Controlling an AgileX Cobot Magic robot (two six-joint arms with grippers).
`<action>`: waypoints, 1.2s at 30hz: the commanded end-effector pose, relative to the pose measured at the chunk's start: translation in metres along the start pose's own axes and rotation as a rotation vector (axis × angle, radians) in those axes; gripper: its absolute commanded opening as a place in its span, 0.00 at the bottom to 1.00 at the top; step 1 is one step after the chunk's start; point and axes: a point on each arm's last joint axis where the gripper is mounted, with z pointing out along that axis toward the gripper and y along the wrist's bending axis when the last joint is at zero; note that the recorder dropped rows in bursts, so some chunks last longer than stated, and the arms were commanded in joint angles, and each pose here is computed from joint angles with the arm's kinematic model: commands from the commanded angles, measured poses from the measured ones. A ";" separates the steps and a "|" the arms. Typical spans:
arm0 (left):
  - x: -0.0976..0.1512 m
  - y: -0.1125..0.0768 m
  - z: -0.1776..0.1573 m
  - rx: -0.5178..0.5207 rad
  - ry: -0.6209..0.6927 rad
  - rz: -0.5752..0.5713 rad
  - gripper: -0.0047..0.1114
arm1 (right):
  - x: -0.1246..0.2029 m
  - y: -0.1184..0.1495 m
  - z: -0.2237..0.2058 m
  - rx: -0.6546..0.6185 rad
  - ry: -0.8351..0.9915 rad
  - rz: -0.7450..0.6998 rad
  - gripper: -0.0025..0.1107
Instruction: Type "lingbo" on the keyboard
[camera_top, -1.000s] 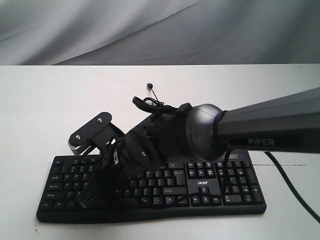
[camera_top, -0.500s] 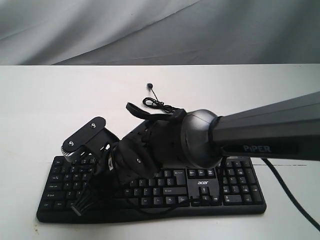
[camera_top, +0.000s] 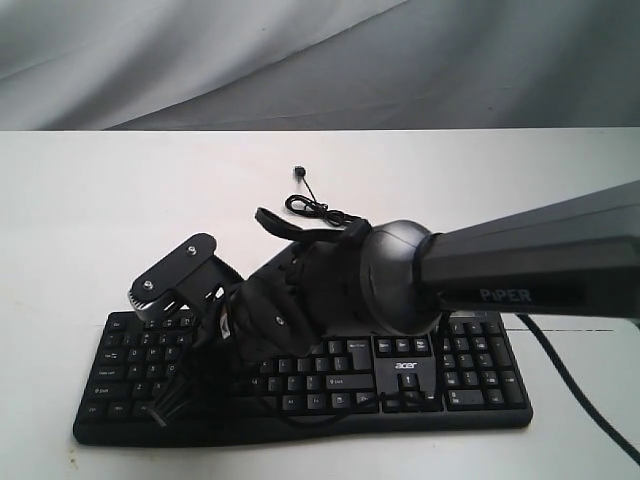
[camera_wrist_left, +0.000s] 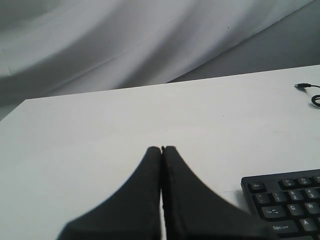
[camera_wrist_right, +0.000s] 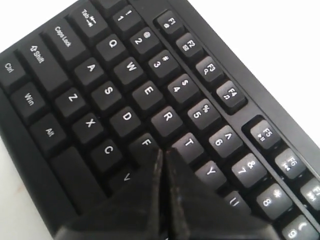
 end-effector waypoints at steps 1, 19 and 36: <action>0.000 -0.001 0.000 0.008 -0.011 -0.005 0.04 | -0.003 -0.002 -0.001 0.003 -0.020 0.006 0.02; 0.000 -0.001 0.000 0.008 -0.011 -0.005 0.04 | 0.003 -0.002 0.011 0.005 -0.001 0.009 0.02; 0.000 -0.001 0.000 0.008 -0.011 -0.005 0.04 | -0.004 -0.005 -0.026 0.006 -0.026 0.018 0.02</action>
